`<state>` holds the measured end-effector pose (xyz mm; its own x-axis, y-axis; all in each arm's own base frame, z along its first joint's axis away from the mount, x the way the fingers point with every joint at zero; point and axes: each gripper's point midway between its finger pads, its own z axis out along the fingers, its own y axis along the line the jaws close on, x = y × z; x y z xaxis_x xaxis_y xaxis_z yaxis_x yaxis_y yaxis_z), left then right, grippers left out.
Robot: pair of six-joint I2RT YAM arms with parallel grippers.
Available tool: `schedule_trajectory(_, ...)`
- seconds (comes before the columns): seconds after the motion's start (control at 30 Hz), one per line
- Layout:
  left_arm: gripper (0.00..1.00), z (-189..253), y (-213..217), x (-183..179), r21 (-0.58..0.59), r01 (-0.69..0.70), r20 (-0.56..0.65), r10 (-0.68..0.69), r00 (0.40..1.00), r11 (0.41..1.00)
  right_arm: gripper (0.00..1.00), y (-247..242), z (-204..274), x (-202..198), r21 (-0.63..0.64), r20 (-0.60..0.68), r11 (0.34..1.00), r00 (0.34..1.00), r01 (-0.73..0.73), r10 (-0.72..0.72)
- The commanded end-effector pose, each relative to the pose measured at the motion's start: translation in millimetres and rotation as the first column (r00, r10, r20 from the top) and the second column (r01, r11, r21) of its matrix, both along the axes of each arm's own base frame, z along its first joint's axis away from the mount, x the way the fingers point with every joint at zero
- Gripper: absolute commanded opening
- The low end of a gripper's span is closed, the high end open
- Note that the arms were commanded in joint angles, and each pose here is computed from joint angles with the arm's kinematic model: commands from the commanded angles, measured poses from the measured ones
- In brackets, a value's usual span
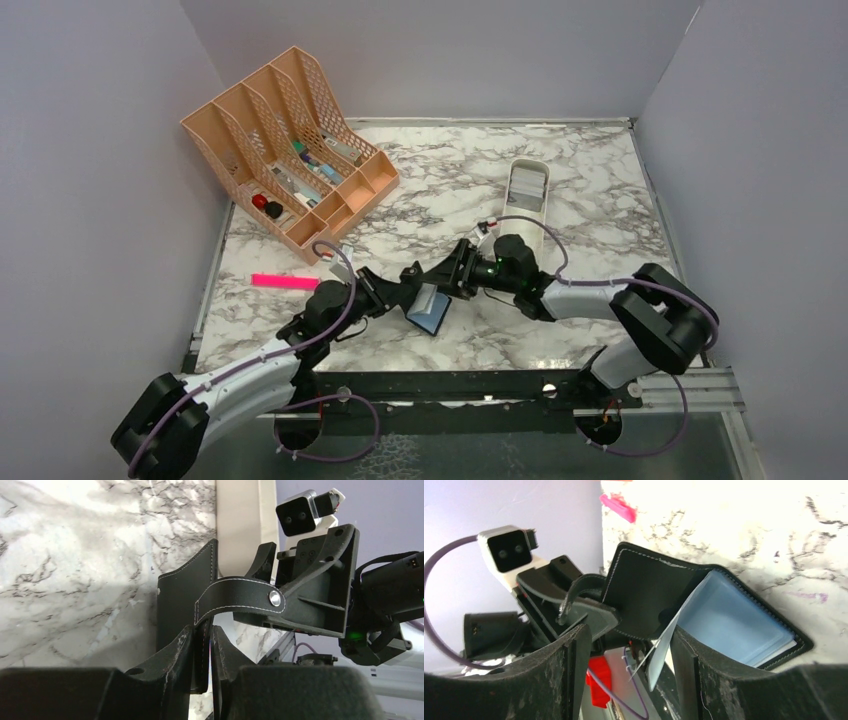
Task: Put the credit cards into the card holder
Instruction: Place the card holder at the center of the board.
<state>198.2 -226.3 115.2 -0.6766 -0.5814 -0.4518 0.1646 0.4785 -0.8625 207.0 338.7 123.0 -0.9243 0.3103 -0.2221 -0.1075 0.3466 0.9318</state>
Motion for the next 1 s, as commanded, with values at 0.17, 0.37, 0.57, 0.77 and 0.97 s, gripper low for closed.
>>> schedule_trajectory(0.17,0.21,-8,-2,-2,0.036,0.028,0.027,-0.029,0.999,0.999,0.52,27,-18,4,-0.033,0.001,0.997,0.998,-0.067,0.067)
schedule_trajectory(0.37,0.35,-2,-6,-6,0.103,0.098,0.123,-0.111,0.986,0.990,0.54,28,-15,6,-0.039,-0.009,0.998,0.998,-0.055,0.055)
schedule_trajectory(0.57,0.47,8,-9,-11,0.128,0.141,0.193,-0.164,0.967,0.982,0.54,27,-8,11,-0.035,-0.015,0.999,1.000,-0.021,0.020)
schedule_trajectory(0.77,0.53,7,-12,-12,0.193,0.177,0.224,-0.219,0.950,0.965,0.51,34,-16,12,-0.014,-0.061,0.999,0.998,-0.031,0.030)
schedule_trajectory(0.97,0.53,-5,-14,-8,0.291,0.205,0.210,-0.271,0.939,0.935,0.49,41,-13,18,-0.017,-0.052,1.000,0.998,-0.021,0.020)
